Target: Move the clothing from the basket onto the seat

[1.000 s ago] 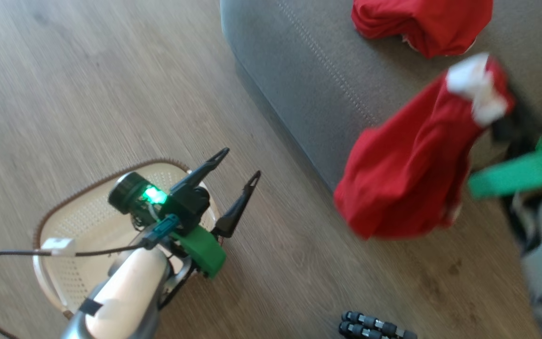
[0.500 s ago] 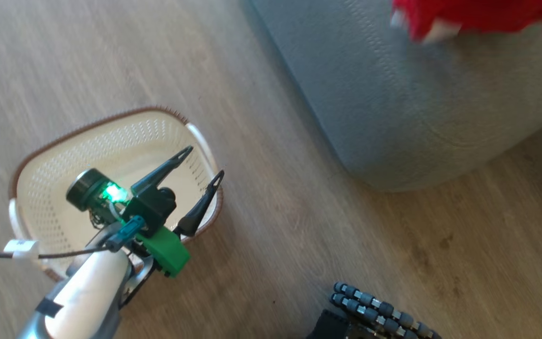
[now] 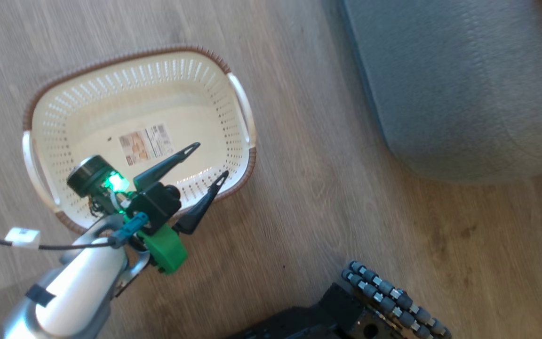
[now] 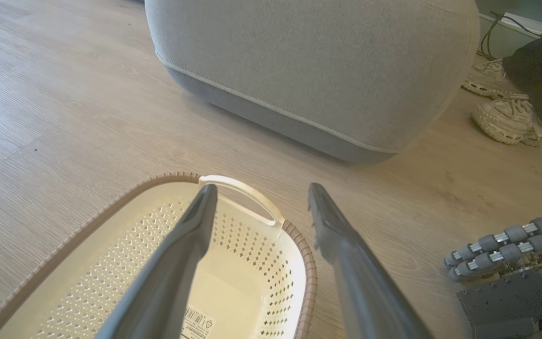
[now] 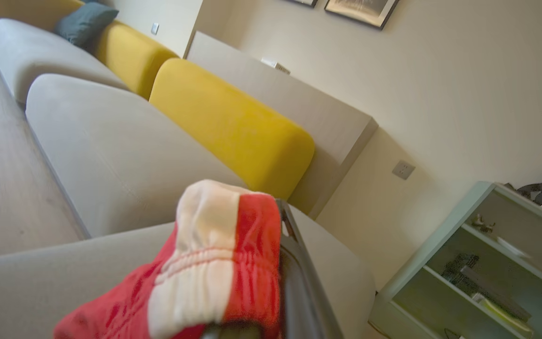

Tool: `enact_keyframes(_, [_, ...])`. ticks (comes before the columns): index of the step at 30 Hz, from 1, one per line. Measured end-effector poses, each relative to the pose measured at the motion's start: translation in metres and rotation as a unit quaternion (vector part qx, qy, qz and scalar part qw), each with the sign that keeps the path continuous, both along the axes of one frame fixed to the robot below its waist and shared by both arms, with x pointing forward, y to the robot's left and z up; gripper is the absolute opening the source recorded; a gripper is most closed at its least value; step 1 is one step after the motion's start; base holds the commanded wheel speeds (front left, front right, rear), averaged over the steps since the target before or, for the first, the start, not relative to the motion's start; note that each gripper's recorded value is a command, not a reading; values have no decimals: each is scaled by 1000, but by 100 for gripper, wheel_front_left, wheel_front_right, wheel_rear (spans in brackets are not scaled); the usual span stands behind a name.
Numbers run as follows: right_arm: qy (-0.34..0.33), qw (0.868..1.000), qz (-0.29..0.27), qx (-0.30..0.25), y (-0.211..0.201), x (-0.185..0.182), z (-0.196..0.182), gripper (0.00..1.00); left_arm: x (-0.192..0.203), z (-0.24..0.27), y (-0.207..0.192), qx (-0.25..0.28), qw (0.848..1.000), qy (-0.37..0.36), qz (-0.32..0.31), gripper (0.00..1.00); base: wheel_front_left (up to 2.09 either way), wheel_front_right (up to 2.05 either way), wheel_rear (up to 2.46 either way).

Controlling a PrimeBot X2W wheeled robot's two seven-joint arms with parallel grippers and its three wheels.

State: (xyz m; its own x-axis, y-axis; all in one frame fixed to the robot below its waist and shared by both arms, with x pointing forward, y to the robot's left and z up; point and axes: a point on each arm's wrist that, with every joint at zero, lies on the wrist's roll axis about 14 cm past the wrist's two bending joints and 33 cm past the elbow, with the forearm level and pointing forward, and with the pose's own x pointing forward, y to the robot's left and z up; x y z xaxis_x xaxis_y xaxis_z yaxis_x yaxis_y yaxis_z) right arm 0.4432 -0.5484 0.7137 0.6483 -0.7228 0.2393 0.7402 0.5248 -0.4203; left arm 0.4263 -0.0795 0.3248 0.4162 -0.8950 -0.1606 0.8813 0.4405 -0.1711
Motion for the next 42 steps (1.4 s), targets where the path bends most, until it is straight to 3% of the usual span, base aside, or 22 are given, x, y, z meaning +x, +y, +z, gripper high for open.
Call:
enact_keyframes(4, [49, 995, -13, 88, -2, -2, -110, 0, -1, -26, 13, 18, 1000, 21, 1, 100, 0, 0, 0])
enact_keyframes(10, [93, 981, -15, 168, 16, -19, -220, 0, -4, -47, 21, 27, 999, 40, 1, 100, 0, 0, 0])
enact_keyframes(12, [110, 977, -16, 184, 21, -32, -241, 46, -3, -46, 21, 24, 999, 42, 2, 100, 0, 0, 0])
enact_keyframes(13, [122, 975, -16, 187, 23, -38, -250, 87, -3, -44, 20, 24, 999, 40, 2, 100, 0, 0, 0])
enact_keyframes(14, [125, 973, -15, 191, 25, -43, -255, 100, -3, -43, 19, 23, 999, 39, 1, 100, 0, 0, 0])
enact_keyframes(29, [150, 969, 71, 184, 62, -73, -276, 100, 1, 5, 2, -7, 1000, 9, 10, 100, 0, 0, 0])
enact_keyframes(36, [134, 965, 118, 190, 91, -86, -275, 100, 14, 41, 9, -20, 998, -13, 57, 100, 0, 0, 0])
enact_keyframes(42, [100, 959, 182, 193, 138, -70, -267, 100, 21, 63, 29, -24, 993, -20, 116, 100, 0, 0, 0])
